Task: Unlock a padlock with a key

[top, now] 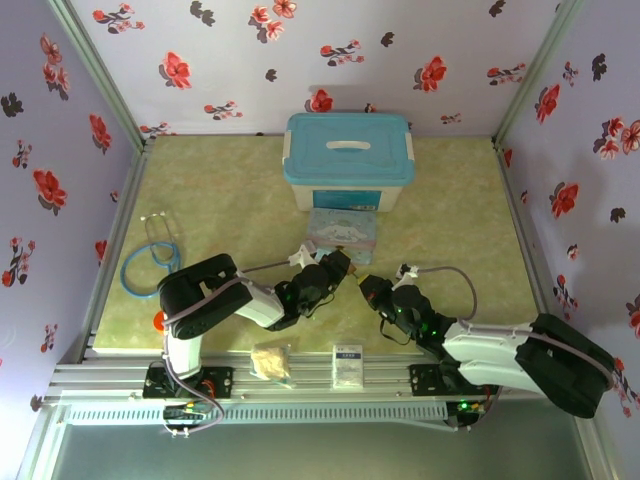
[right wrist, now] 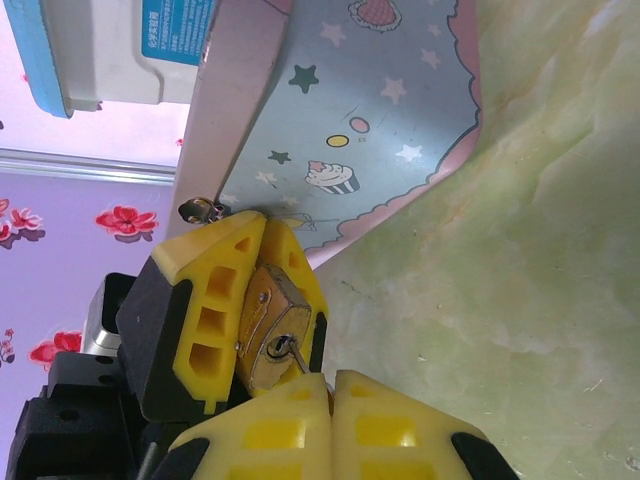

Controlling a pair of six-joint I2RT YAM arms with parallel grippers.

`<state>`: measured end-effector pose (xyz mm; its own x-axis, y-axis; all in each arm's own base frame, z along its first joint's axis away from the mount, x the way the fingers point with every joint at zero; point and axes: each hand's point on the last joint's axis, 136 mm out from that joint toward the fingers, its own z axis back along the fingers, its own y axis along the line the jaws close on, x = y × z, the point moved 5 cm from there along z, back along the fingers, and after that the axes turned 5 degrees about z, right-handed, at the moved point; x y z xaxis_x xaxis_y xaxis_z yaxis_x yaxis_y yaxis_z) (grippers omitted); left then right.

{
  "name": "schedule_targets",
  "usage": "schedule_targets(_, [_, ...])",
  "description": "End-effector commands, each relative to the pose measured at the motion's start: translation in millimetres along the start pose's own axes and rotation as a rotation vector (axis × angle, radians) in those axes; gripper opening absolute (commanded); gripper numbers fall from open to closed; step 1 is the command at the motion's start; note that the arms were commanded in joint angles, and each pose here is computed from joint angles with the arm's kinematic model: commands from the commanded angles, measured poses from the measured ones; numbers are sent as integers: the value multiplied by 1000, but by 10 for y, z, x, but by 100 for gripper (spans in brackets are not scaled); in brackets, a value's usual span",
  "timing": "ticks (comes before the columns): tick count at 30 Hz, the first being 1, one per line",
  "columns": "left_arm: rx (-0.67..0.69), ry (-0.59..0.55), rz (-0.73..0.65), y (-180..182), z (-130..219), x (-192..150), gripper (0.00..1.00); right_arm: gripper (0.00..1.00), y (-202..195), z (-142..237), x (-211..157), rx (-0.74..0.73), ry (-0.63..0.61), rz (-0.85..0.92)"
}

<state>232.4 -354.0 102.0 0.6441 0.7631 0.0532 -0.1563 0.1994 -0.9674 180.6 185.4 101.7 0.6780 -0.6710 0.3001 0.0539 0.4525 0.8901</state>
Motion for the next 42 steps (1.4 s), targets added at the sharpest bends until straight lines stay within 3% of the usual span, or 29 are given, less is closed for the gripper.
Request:
schedule_targets(1, [-104, 42, 40, -260, -20, -140, 0, 0, 159, 11, 69, 71, -34, 4])
schedule_targets(12, [-126, 58, 74, -303, -49, -181, 0, 0, 139, 64, 91, 50, -23, 30])
schedule_targets(22, [-145, 127, 99, -416, -11, -360, 0, 0, 238, 83, 187, 129, -54, 36])
schedule_targets(32, [-149, 222, 113, -427, -26, -512, 0, 0, 336, 60, 208, 162, 65, 82])
schedule_targets(42, [-109, 268, 82, -425, 24, -582, 0, 0, 288, 57, 283, 169, 103, 39])
